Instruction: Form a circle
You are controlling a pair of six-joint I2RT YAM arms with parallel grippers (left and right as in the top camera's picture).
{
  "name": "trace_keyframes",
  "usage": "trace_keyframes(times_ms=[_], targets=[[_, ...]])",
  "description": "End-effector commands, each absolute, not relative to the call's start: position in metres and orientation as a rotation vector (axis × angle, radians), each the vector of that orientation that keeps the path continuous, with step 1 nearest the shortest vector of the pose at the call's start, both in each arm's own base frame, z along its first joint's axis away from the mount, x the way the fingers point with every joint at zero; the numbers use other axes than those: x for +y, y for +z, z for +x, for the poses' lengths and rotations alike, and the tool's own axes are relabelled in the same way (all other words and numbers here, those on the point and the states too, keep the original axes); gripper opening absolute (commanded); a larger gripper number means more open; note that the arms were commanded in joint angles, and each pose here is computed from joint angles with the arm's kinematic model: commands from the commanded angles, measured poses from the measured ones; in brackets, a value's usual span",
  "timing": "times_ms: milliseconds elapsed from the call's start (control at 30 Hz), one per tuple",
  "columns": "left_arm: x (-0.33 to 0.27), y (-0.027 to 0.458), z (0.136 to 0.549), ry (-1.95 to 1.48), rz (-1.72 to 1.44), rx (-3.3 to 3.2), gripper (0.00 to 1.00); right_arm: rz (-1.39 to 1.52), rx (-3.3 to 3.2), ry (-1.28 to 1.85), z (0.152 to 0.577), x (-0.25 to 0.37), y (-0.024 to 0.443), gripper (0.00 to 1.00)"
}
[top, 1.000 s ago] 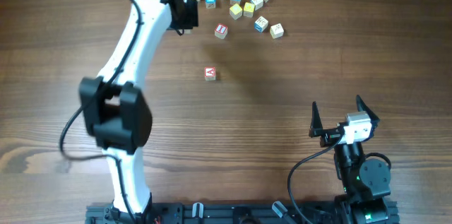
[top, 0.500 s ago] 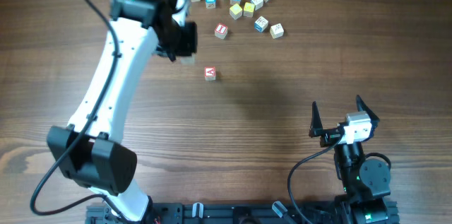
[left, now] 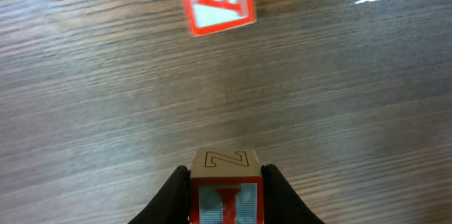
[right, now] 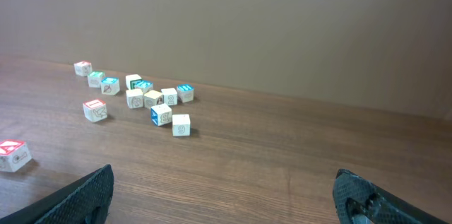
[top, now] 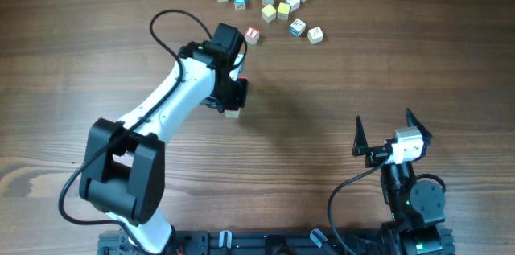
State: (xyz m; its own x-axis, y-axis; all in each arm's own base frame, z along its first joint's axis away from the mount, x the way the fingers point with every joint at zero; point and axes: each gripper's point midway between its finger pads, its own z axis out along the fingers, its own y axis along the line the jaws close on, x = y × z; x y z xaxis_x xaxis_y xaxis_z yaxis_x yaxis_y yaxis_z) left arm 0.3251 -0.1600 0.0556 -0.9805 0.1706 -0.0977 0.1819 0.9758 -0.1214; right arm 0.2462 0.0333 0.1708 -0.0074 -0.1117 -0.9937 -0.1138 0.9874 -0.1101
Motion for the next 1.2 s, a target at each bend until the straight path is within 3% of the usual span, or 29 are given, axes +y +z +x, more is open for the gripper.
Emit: trace_keyframes(times_ms=[0,333,433,833,1167], targets=[[-0.174,0.046,0.320,-0.206,0.350,3.008,0.20,-0.174,1.572,0.008,0.246,0.033,0.173,1.00],[-0.236,0.063,0.367,-0.314,0.447,2.693,0.22,-0.174,1.572,0.008,0.246,0.033,0.173,1.00],[-0.229,0.069,0.388,-0.223,0.403,2.615,0.21,-0.174,1.572,0.008,0.246,0.033,0.173,1.00],[-0.188,0.036,0.409,0.141,0.318,2.599,0.20,-0.174,1.572,0.008,0.246,0.033,0.173,1.00],[-0.165,0.036,0.420,0.157,0.243,2.607,0.20,-0.174,1.572,0.008,0.246,0.033,0.173,1.00]])
